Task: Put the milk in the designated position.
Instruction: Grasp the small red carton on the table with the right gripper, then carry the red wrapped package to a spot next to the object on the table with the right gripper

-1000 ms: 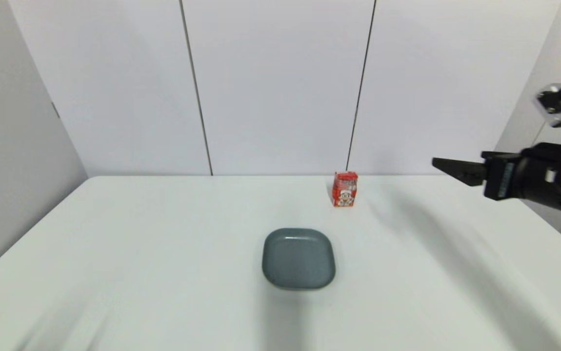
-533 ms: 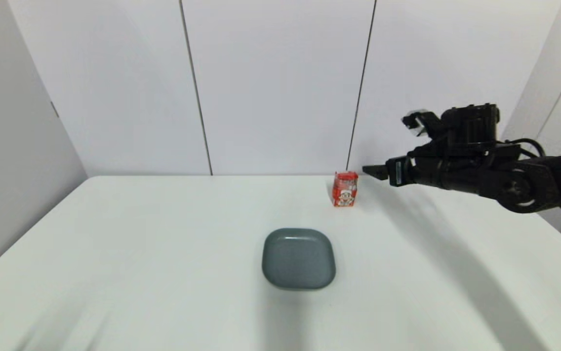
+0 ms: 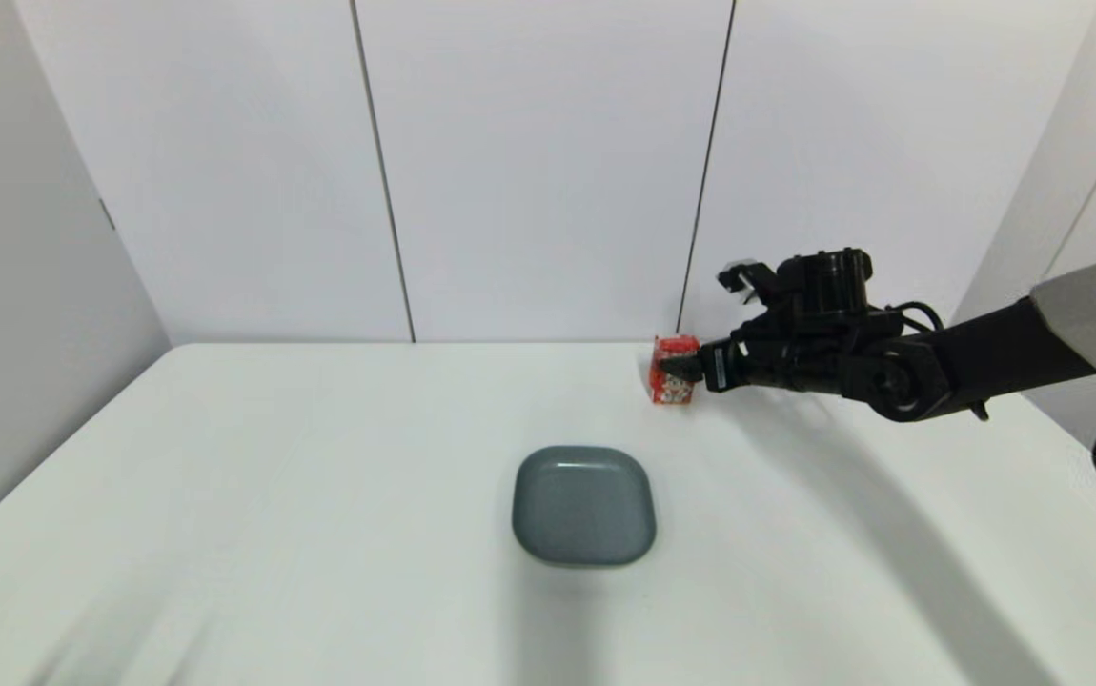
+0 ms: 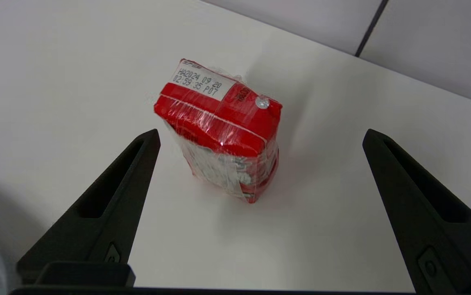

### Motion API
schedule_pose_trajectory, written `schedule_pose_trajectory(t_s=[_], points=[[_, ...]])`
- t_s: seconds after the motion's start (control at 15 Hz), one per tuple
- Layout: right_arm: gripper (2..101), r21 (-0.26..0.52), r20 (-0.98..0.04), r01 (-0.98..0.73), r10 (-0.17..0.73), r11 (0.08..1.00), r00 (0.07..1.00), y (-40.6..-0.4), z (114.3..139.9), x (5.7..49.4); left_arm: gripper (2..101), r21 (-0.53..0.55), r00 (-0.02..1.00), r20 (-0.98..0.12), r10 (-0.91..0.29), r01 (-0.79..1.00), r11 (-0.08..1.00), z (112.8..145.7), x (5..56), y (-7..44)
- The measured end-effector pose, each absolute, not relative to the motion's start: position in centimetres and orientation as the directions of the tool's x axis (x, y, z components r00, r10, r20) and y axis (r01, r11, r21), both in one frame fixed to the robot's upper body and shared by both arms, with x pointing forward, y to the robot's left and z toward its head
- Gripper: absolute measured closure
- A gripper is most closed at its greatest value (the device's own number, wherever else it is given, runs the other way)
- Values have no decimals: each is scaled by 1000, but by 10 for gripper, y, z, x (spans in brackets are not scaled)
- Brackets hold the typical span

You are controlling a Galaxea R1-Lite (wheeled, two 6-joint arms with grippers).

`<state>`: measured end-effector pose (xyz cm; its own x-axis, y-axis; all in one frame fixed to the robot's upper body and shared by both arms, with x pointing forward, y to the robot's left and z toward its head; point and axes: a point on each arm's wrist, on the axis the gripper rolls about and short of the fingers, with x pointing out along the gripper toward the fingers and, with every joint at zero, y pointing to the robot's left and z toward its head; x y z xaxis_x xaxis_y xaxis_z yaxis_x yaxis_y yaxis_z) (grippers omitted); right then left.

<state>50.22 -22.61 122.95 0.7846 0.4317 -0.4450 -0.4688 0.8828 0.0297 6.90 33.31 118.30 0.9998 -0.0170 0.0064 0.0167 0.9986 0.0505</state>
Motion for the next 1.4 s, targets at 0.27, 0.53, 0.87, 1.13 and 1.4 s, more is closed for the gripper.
schedule_pose_trajectory(t_s=[0.27, 0.53, 0.87, 1.13, 1.4], points=[[47, 33, -449, -470, 433, 882, 782, -222, 1219, 514, 54, 51, 1000, 6, -17, 16, 999, 1183, 69, 333], [422, 37, -458, -466, 430, 884, 778, -221, 1212, 518, 54, 51, 1000, 6, -17, 17, 999, 1183, 69, 333], [813, 40, -465, -463, 426, 886, 776, -222, 1211, 517, 54, 51, 1000, 6, -17, 16, 999, 1183, 69, 333], [813, 43, -476, -455, 419, 889, 773, -228, 1217, 506, 54, 50, 1000, 6, -17, 16, 999, 1183, 69, 333], [813, 40, -450, -461, 428, 887, 784, -236, 1238, 478, 54, 51, 1000, 6, -17, 16, 999, 1183, 69, 333]])
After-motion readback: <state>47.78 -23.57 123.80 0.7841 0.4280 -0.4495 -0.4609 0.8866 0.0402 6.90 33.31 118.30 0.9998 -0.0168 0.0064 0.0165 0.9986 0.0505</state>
